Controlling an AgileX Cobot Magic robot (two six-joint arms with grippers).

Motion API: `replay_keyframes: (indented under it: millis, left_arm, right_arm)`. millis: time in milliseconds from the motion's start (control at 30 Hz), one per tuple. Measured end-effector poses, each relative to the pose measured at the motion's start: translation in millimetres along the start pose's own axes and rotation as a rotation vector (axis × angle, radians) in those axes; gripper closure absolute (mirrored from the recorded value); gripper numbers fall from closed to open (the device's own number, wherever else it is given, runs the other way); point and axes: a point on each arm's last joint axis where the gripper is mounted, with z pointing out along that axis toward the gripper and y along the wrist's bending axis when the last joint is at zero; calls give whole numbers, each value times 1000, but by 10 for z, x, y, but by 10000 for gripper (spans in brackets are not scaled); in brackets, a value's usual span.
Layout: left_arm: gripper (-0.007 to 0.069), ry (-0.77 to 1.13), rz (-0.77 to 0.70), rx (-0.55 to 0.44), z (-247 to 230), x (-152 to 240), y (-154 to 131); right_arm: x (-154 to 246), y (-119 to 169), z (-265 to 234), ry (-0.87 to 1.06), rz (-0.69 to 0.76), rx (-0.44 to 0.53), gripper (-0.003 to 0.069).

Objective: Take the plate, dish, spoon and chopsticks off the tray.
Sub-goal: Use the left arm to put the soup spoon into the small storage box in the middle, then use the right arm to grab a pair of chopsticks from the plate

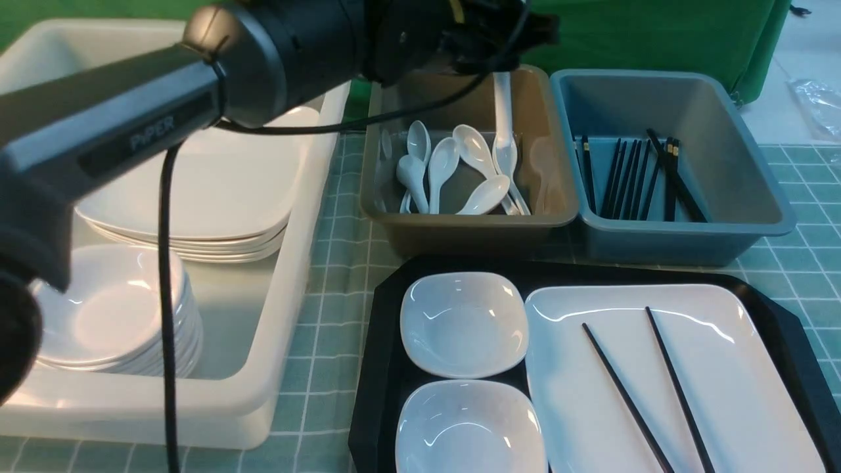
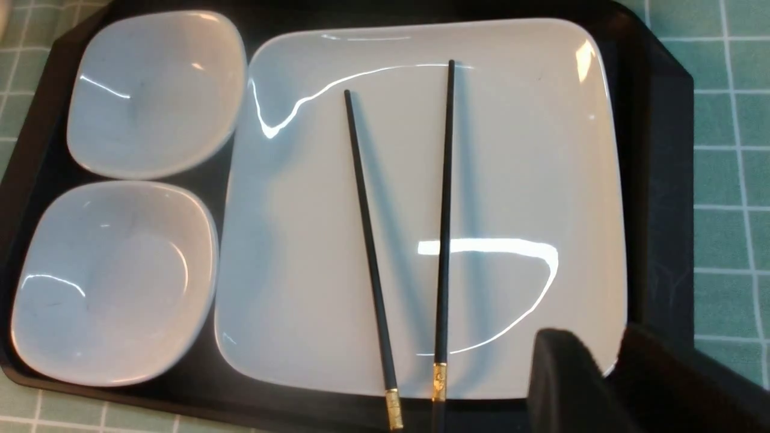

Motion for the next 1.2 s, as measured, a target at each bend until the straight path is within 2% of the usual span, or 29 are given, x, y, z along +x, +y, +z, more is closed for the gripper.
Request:
replay_keyframes:
  millis: [200, 300, 467, 600, 733, 833, 933, 1067, 1200]
  left_arm:
    - [365, 55, -35, -84, 356, 258, 462]
    - [360, 109, -43, -114, 399, 342, 544]
    - [288, 215, -49, -160, 309, 374, 571]
    - [248, 240, -31, -175, 152, 264, 537]
    - [235, 268, 26, -179, -74, 120, 489]
    - [244, 309, 39, -193, -241, 49, 464]
    - [348, 410, 89, -225, -520, -21, 444]
    - [558, 501, 155, -253, -857, -110, 422]
    - [612, 506, 175, -255, -1125, -140, 405]
  right_arm:
    - [-10, 2, 0, -11, -3, -2, 463]
    - [-23, 4, 0, -25, -4, -4, 424]
    - [-79, 14, 33, -12, -4, -2, 253]
    - [-189, 33, 132, 72, -27, 12, 120]
    - [-267, 47, 348, 188, -71, 26, 58]
    - [-291, 51, 528, 266, -86, 35, 54]
    - [-298, 62, 807, 383, -91, 47, 53]
    - [-267, 171, 1126, 494, -141, 35, 53]
    - [-240, 354, 1401, 511, -214, 5, 53]
